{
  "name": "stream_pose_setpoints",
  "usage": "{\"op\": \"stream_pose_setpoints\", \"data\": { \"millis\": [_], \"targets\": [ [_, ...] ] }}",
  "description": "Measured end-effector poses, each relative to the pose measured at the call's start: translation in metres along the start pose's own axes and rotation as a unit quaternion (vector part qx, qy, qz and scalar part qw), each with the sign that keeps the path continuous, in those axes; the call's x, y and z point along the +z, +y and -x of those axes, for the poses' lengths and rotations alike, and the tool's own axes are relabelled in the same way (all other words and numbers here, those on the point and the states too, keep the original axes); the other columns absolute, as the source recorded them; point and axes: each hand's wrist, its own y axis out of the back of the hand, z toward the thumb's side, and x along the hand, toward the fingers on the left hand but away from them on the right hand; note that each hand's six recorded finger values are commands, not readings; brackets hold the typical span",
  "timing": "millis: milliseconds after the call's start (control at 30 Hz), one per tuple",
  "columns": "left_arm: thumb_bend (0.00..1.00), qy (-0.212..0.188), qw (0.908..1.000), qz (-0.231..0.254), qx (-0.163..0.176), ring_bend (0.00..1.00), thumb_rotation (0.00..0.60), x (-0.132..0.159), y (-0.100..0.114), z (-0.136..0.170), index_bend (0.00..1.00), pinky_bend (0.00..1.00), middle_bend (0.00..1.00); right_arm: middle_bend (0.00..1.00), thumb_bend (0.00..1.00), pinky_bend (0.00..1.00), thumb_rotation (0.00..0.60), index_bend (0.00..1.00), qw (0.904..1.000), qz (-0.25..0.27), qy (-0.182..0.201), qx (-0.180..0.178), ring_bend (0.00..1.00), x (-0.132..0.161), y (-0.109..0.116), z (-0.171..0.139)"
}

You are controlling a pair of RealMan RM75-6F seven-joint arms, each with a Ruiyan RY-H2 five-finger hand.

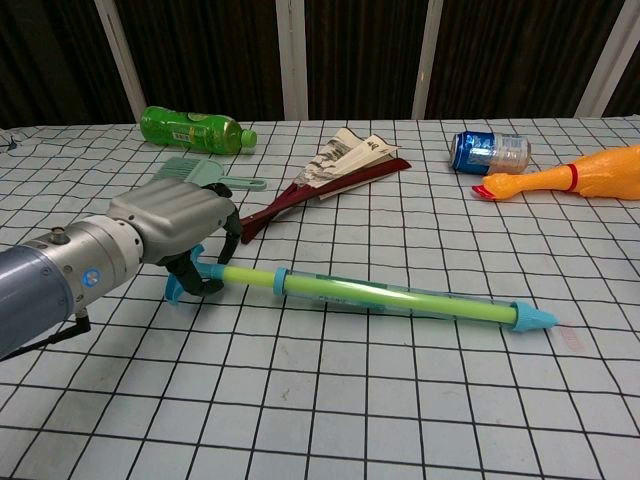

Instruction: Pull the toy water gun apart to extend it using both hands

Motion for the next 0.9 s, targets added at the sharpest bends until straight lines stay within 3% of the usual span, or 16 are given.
{"op": "stream_pose_setpoints", "data": {
  "millis": [133,300,567,900],
  "targets": [
    [0.48,-0.003,1.0,0.003,0.003,0.05,0.6,0.0,0.004,0.001,0.58,0.16,0.23,0.0,0.26,0.0,0.6,0.03,0.9996,0.016,0.002,0.022,0.0,0.011,-0.006,0.006],
    [0.48,-0.007,1.0,0.001,0.003,0.05,0.6,0.001,0.007,0.001,0.58,0.16,0.24,0.01,0.26,0.0,0.6,0.15,0.9977,0.039,0.0,0.056,0.0,0.034,-0.014,0.024],
    [0.48,-0.012,0.9999,-0.002,0.002,0.05,0.6,0.004,0.009,0.003,0.58,0.16,0.24,0.07,0.26,0.0,0.6,0.31,0.9957,0.034,0.012,0.085,0.0,0.082,-0.034,0.049],
    [0.48,-0.009,0.9999,-0.004,0.005,0.05,0.6,-0.001,0.015,0.003,0.58,0.16,0.24,0.08,0.26,0.0,0.6,0.32,0.9904,0.072,-0.003,0.118,0.0,0.136,-0.076,0.07]
  ]
}}
